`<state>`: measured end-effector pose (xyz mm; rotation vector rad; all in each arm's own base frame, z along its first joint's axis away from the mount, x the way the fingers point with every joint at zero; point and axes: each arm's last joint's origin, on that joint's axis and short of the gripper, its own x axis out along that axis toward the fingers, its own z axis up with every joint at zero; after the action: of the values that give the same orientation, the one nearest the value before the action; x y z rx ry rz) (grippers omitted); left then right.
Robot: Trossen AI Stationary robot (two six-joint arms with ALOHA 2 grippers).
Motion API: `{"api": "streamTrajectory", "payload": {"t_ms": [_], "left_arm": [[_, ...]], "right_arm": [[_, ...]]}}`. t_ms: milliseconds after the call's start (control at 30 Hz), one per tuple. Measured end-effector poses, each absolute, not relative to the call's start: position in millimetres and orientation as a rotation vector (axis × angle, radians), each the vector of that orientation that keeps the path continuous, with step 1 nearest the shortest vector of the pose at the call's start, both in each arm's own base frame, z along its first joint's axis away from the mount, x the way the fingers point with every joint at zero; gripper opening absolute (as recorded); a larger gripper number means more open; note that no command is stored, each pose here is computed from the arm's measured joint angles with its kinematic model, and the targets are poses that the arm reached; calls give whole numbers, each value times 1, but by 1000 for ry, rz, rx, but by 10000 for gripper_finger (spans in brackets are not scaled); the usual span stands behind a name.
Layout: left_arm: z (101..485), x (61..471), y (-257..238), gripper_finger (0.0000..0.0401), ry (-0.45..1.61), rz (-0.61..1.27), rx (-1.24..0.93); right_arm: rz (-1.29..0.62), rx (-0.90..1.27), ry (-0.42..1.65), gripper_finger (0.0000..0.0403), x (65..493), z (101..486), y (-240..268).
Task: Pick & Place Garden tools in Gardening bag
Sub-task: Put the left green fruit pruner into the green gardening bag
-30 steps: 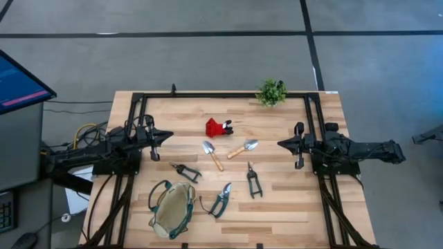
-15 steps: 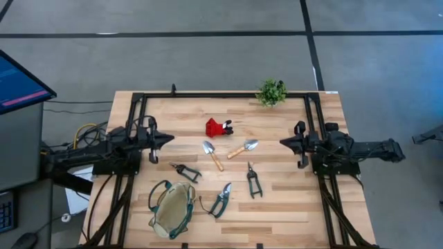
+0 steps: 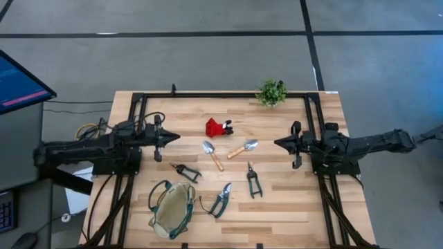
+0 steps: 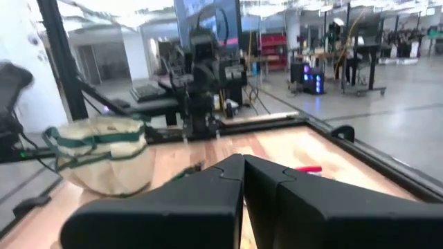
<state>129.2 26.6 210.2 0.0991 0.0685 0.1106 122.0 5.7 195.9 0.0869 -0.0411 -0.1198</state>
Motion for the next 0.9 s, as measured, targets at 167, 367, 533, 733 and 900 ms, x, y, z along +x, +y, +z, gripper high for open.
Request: {"api": "streamTrajectory", "payload": {"t_ms": [167, 367, 533, 733, 900], "left_arm": [[216, 142, 27, 1, 120, 33, 104], [212, 146, 26, 1, 150, -44, 86], [214, 144, 23, 1, 128, -140, 79], [214, 144, 23, 1, 128, -145, 55], [216, 150, 23, 1, 211, -152, 11]], "right_arm": [[-125, 152, 43, 0, 142, 207, 8], [-130, 155, 195, 0, 178, 211, 12], [-110, 138, 267, 0, 210, 217, 18], [2, 55, 314, 0, 231, 219, 30], [8, 28, 323, 0, 230, 216, 29]]}}
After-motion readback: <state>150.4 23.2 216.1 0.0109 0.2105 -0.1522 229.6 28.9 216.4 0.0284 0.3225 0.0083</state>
